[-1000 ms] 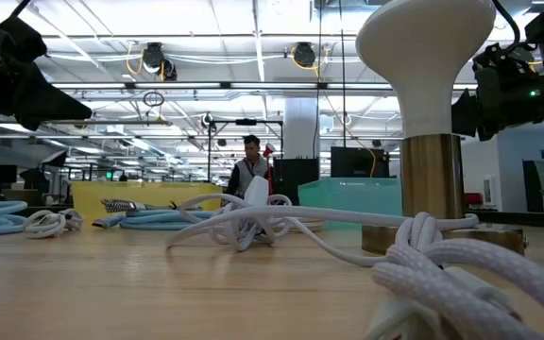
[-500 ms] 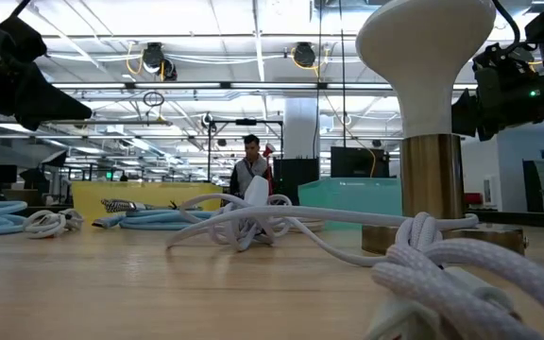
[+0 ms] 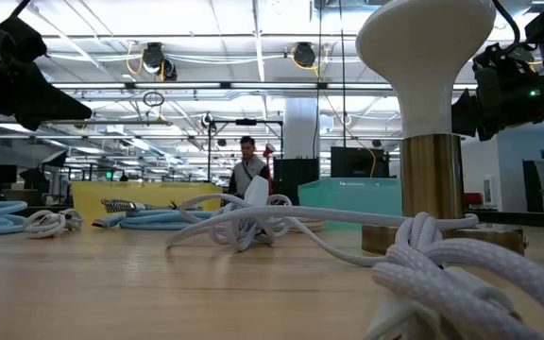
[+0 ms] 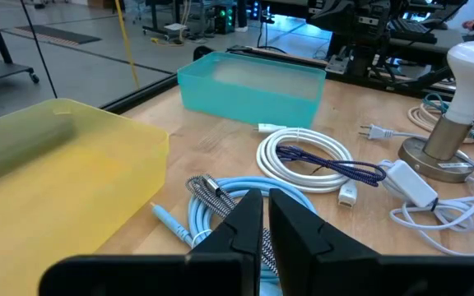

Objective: Pick & Place USB Port

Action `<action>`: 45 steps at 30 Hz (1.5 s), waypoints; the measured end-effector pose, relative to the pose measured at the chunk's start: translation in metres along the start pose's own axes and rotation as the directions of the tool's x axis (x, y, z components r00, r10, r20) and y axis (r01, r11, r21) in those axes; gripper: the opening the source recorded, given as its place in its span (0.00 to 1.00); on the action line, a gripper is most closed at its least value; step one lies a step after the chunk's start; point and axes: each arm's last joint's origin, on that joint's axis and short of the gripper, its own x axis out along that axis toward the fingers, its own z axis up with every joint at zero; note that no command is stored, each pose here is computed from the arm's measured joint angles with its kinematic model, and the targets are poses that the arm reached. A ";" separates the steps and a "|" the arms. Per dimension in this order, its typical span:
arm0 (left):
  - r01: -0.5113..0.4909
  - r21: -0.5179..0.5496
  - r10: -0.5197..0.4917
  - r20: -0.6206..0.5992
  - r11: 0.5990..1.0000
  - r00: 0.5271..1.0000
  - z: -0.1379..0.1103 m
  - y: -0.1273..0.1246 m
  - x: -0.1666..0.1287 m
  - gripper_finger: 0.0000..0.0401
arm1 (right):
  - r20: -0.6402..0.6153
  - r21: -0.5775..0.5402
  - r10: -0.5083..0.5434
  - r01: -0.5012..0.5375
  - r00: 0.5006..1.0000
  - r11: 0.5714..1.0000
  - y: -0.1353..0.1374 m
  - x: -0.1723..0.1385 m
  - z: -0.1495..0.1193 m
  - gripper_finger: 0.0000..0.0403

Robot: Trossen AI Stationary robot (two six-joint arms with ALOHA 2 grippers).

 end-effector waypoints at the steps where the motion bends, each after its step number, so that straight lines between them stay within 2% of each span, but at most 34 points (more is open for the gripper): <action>1: 0.000 0.000 0.000 0.000 1.000 1.000 0.000 0.000 0.000 0.06 | 0.000 0.000 0.000 0.000 1.000 1.000 0.000 0.000 0.000 0.00; 5: 0.000 0.000 0.000 0.000 1.000 1.000 0.000 0.000 0.000 0.06 | 0.007 0.024 0.000 -0.001 1.000 1.000 0.000 0.000 0.001 0.00; 7: 0.000 0.000 0.000 0.000 1.000 1.000 0.000 0.000 0.000 0.06 | 0.048 0.107 -0.002 -0.004 0.999 0.994 0.000 0.000 0.005 0.00; 9: 0.000 0.000 0.000 0.000 1.000 1.000 0.000 0.000 0.000 0.06 | 0.097 0.236 0.002 -0.024 0.995 0.971 0.000 0.000 0.010 0.00; 12: 0.000 0.000 0.000 0.000 1.000 1.000 0.000 0.000 0.000 0.06 | 0.179 0.421 -0.009 -0.068 0.984 0.905 0.000 -0.002 0.018 0.00; 16: 0.000 0.000 0.000 0.000 1.000 1.000 0.000 0.000 0.000 0.06 | 0.341 0.629 -0.110 -0.140 0.934 0.765 -0.003 -0.006 0.035 0.00; 20: 0.000 0.000 0.000 0.000 1.000 1.000 0.000 0.000 0.000 0.06 | 0.540 0.688 -0.159 -0.325 0.827 0.649 -0.006 -0.018 0.057 0.00; 24: -0.002 0.001 0.002 0.002 1.000 1.000 0.000 0.000 0.000 0.06 | 0.730 0.645 -0.208 -0.555 0.651 0.525 -0.012 -0.037 0.077 0.00; 26: -0.062 0.020 0.061 0.048 0.998 0.997 0.003 0.001 0.000 0.06 | 0.798 0.592 -0.240 -0.646 0.552 0.481 -0.016 -0.047 0.084 0.00; 27: -0.127 -0.014 0.128 0.100 0.992 0.987 0.008 0.002 0.000 0.06 | 0.824 0.563 -0.254 -0.679 0.507 0.471 -0.017 -0.052 0.087 0.00; 28: -0.180 -0.100 0.194 0.152 0.978 0.969 0.014 0.002 -0.001 0.06 | 0.846 0.532 -0.261 -0.703 0.465 0.472 -0.019 -0.056 0.089 0.00; 29: -0.225 -0.227 0.272 0.201 0.947 0.941 0.020 0.004 -0.002 0.06 | 0.864 0.502 -0.259 -0.717 0.431 0.483 -0.019 -0.060 0.091 0.00; 30: -0.247 -0.392 0.359 0.243 0.886 0.901 0.028 0.005 -0.003 0.06 | 0.875 0.485 -0.265 -0.722 0.406 0.493 -0.020 -0.062 0.092 0.00; 31: -0.230 -0.579 0.451 0.271 0.782 0.850 0.037 0.007 -0.006 0.06 | 0.879 0.476 -0.274 -0.726 0.390 0.496 -0.021 -0.064 0.092 0.00; 32: -0.177 -0.745 0.538 0.276 0.644 0.796 0.047 0.010 -0.010 0.06 | 0.881 0.474 -0.282 -0.730 0.381 0.493 -0.022 -0.065 0.093 0.00; 33: -0.076 -0.867 0.592 0.270 0.493 0.759 0.056 0.014 -0.015 0.06 | 0.879 0.477 -0.289 -0.728 0.380 0.492 -0.022 -0.065 0.093 0.00; 34: 0.046 -0.932 0.609 0.271 0.359 0.745 0.064 0.017 -0.019 0.06 | 0.867 0.496 -0.313 -0.718 0.387 0.487 -0.022 -0.065 0.093 0.00; 35: 0.138 -0.951 0.609 0.285 0.277 0.740 0.072 0.020 -0.024 0.06 | 0.857 0.513 -0.332 -0.710 0.393 0.482 -0.023 -0.065 0.092 0.00; 36: 0.189 -0.947 0.602 0.313 0.260 0.735 0.079 0.023 -0.028 0.06 | 0.844 0.533 -0.356 -0.700 0.401 0.476 -0.024 -0.065 0.092 0.00; 37: 0.215 -0.933 0.589 0.351 0.289 0.728 0.087 0.026 -0.033 0.06 | 0.825 0.561 -0.385 -0.683 0.414 0.467 -0.024 -0.064 0.092 0.00; 38: 0.236 -0.912 0.574 0.398 0.337 0.716 0.096 0.029 -0.038 0.06 | 0.804 0.590 -0.412 -0.664 0.430 0.459 -0.025 -0.062 0.092 0.00; 40: 0.275 -0.848 0.532 0.504 0.453 0.680 0.114 0.032 -0.048 0.06 | 0.765 0.643 -0.447 -0.601 0.464 0.476 -0.025 -0.059 0.091 0.00; 43: 0.263 -0.729 0.461 0.627 0.632 0.628 0.151 0.033 -0.064 0.06 | 0.764 0.639 -0.398 -0.510 0.508 0.576 -0.021 -0.057 0.112 0.00; 45: 0.160 -0.635 0.418 0.656 0.756 0.628 0.179 0.030 -0.072 0.06 | 0.774 0.583 -0.297 -0.448 0.559 0.678 -0.016 -0.054 0.132 0.00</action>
